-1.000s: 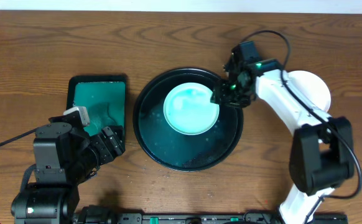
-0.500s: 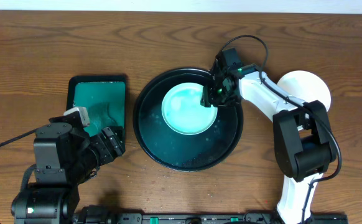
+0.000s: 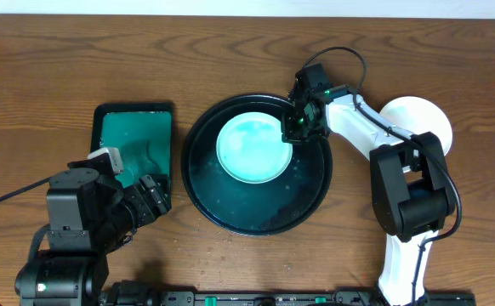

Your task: Clean dirty plates on tray and stack at the side

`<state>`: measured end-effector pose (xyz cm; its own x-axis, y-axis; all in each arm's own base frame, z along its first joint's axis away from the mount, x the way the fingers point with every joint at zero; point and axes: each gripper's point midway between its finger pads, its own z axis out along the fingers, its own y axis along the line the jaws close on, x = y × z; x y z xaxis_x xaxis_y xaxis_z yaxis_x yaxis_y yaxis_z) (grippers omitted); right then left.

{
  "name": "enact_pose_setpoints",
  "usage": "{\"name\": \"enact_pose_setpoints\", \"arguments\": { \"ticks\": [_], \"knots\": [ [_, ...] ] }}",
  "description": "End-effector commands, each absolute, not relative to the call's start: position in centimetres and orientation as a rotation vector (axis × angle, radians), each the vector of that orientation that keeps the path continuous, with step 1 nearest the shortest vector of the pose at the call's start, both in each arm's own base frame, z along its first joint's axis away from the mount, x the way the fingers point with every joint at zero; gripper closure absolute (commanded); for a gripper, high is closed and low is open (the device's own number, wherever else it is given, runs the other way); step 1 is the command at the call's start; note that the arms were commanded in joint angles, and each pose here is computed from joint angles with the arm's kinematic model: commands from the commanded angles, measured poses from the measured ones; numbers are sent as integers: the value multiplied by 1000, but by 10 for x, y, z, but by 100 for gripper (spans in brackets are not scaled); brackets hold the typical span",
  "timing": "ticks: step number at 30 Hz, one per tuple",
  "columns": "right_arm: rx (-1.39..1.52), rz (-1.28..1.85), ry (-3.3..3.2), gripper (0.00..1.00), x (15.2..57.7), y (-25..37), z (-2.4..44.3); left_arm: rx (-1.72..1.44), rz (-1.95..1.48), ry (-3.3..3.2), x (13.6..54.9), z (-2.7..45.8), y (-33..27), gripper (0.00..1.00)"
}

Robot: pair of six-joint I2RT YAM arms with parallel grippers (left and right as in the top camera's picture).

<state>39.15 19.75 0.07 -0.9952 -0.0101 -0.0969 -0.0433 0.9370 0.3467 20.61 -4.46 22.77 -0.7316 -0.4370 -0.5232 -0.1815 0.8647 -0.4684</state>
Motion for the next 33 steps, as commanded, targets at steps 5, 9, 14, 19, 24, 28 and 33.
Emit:
{"name": "enact_pose_setpoints", "arguments": {
  "ticks": [5,9,14,19,24,28,33],
  "knots": [
    [-41,859,3158,99,344,222,-16,-419,-530,2393,205,228,-48,18],
    [10,1108,3144,98,336,236,7,-419,-530,2393,205,228,-48,18],
    [9,1345,3069,99,337,247,34,-419,-530,2393,205,228,-48,18],
    [-41,1395,2992,99,344,243,51,-419,-530,2393,205,228,-48,18],
    [-78,1415,2928,98,349,240,70,-419,-530,2393,205,228,-48,18],
    [-154,1427,2863,99,351,239,86,-419,-530,2393,205,228,-48,18],
    [-292,1403,2764,98,353,238,109,-419,-530,2393,205,228,-48,18]
  ]
}}
